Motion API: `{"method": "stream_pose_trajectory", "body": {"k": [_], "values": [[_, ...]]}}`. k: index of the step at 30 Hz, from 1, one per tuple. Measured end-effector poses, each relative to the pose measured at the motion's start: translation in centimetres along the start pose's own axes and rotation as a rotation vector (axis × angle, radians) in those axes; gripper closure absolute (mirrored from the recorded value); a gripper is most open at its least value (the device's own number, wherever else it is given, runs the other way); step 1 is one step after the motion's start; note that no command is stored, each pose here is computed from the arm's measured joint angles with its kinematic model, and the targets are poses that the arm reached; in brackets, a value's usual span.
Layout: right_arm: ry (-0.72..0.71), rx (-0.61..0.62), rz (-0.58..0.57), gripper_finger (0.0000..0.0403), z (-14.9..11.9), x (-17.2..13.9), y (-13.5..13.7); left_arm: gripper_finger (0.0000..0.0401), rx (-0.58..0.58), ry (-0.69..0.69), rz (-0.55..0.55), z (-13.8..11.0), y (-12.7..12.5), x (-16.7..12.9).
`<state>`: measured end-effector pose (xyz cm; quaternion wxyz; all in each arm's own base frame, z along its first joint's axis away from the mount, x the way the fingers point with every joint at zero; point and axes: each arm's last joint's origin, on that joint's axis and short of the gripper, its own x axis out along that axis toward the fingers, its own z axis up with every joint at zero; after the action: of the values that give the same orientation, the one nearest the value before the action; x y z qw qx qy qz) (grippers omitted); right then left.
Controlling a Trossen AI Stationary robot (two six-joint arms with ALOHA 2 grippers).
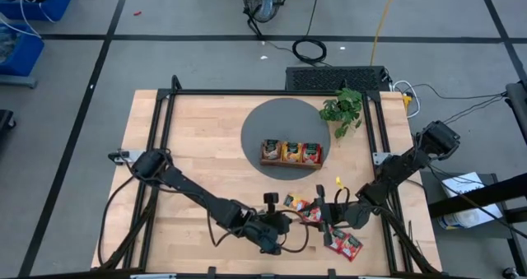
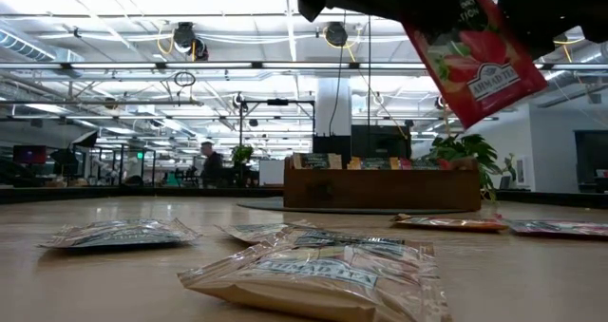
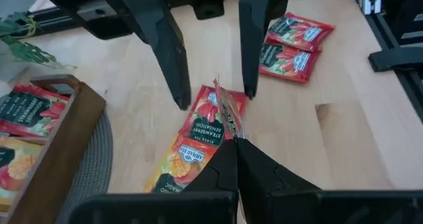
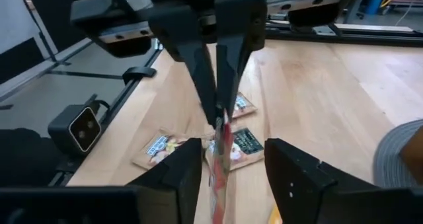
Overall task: Pick & Place Tea
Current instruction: Put the red tea bag into the right section of the wooden organiser
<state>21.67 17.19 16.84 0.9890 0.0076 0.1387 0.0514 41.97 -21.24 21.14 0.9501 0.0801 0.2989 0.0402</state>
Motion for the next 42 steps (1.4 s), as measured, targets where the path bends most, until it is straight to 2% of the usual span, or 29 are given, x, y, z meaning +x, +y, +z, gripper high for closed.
{"method": "stream_pose_trajectory", "body": {"k": [9,12,23,26,31,36,42], "values": [[0.022,-0.010,-0.021,0.0285,-0.4,0.5,-0.4,0.0395,-0.038,-0.001,-0.018,0.2,0.4,0.3],[0.037,-0.005,0.010,0.0301,-0.7,0.9,-0.6,0.0394,-0.046,-0.007,-0.019,0.2,0.4,0.3],[0.011,-0.059,0.061,0.0397,-0.5,1.2,-0.5,0.0397,-0.050,-0.003,-0.017,0.1,0.4,0.5],[0.023,-0.071,0.105,0.0400,-0.6,1.2,-0.4,0.0387,-0.054,0.000,-0.020,-0.1,0.3,0.7],[0.018,-0.074,0.109,0.0402,-0.5,1.1,-0.3,0.0358,-0.059,-0.001,-0.019,0.0,0.5,0.8],[-0.001,-0.089,0.114,0.0402,-0.4,1.0,-0.3,0.0325,-0.041,-0.035,-0.031,0.7,0.2,-0.3],[-0.035,-0.084,-0.005,0.0402,-0.9,-0.7,-1.9,0.0299,-0.005,0.041,-0.045,0.5,-0.6,-3.1]]}}
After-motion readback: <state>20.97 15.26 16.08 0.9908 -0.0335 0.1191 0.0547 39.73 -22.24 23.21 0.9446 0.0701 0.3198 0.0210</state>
